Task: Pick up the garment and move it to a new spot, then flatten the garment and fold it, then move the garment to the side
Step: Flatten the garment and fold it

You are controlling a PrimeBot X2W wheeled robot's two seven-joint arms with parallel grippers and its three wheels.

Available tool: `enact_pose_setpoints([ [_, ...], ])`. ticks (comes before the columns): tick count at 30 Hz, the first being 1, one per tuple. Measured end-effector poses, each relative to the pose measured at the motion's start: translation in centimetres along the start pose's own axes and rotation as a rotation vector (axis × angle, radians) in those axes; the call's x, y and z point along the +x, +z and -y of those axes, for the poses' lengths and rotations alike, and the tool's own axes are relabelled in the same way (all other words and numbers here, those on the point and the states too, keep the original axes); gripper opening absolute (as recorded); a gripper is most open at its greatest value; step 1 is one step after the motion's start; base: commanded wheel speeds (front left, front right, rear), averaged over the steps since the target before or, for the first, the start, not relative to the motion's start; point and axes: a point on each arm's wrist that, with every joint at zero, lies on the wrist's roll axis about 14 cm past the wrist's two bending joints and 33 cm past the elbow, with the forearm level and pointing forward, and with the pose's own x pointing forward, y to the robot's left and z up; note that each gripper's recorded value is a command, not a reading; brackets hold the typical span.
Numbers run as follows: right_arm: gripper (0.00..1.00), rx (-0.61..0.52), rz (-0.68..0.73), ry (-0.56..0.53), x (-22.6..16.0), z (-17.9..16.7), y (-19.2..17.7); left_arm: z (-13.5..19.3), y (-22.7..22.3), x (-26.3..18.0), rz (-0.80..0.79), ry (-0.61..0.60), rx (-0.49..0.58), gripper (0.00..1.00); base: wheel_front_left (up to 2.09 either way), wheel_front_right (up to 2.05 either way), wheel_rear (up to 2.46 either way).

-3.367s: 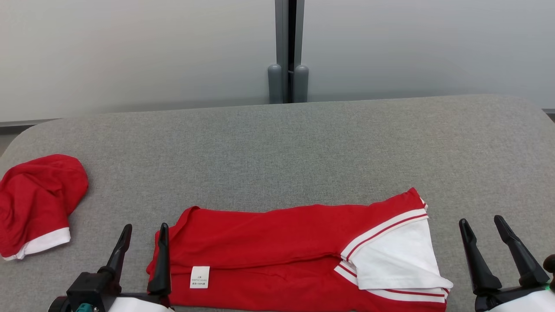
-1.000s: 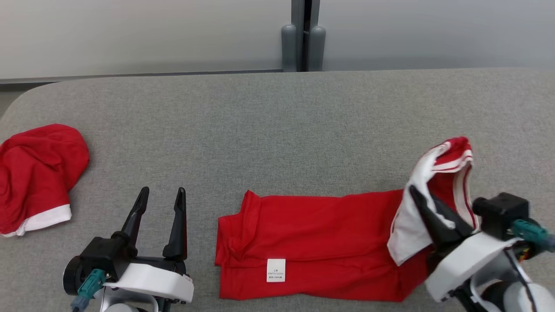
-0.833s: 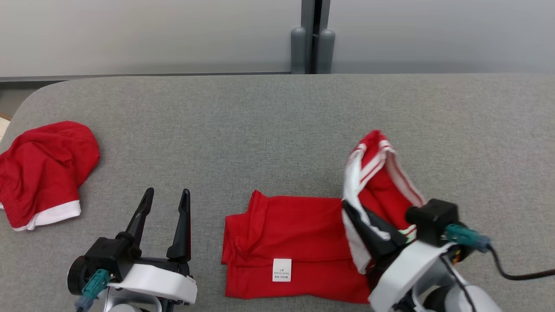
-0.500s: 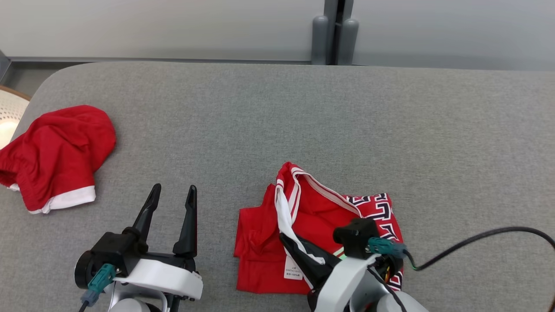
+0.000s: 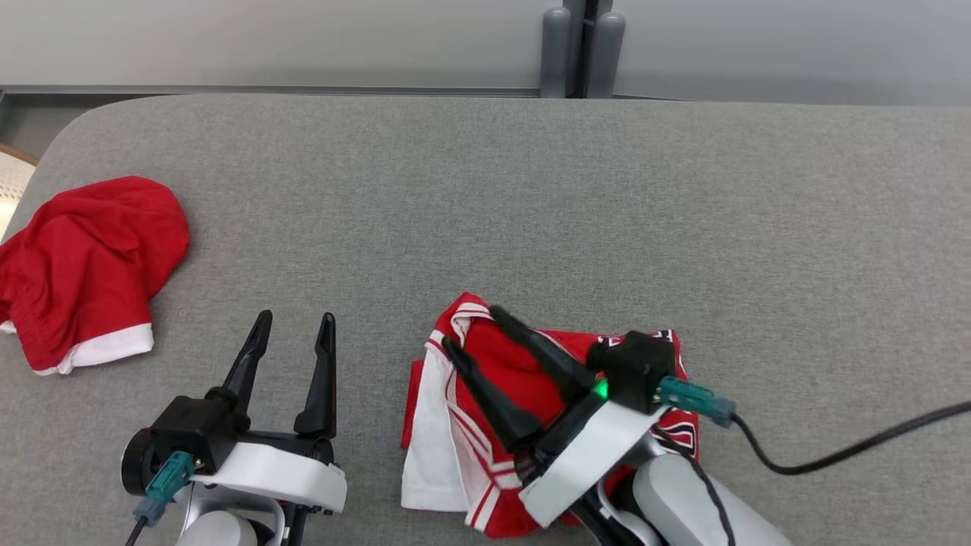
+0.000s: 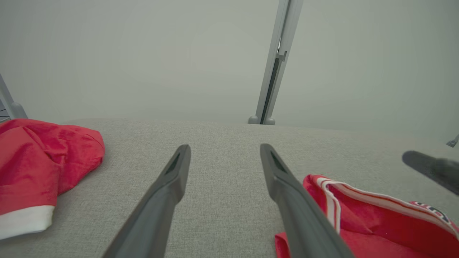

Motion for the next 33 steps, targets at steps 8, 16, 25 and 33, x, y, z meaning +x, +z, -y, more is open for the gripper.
enact_pose_setpoints([
  [8,1.0,-0.136,0.254,-0.221,-4.6,7.2,7.7,0.8,0.6,0.4,0.02,-0.03,0.012,1.0,0.0,0.0,0.0],
  [16,1.0,-0.249,0.268,-0.586,-15.7,15.2,9.6,1.2,1.0,0.3,0.03,-0.053,0.024,1.0,0.0,0.0,0.0],
  [25,1.0,-0.262,0.204,-0.749,-21.8,15.5,8.5,1.3,1.0,-0.3,0.02,-0.061,0.04,1.0,0.0,0.0,0.0],
  [33,1.0,-0.26,0.197,-0.751,-22.0,14.6,8.6,1.3,1.3,-0.4,0.021,-0.061,0.049,1.0,0.0,0.0,0.0],
])
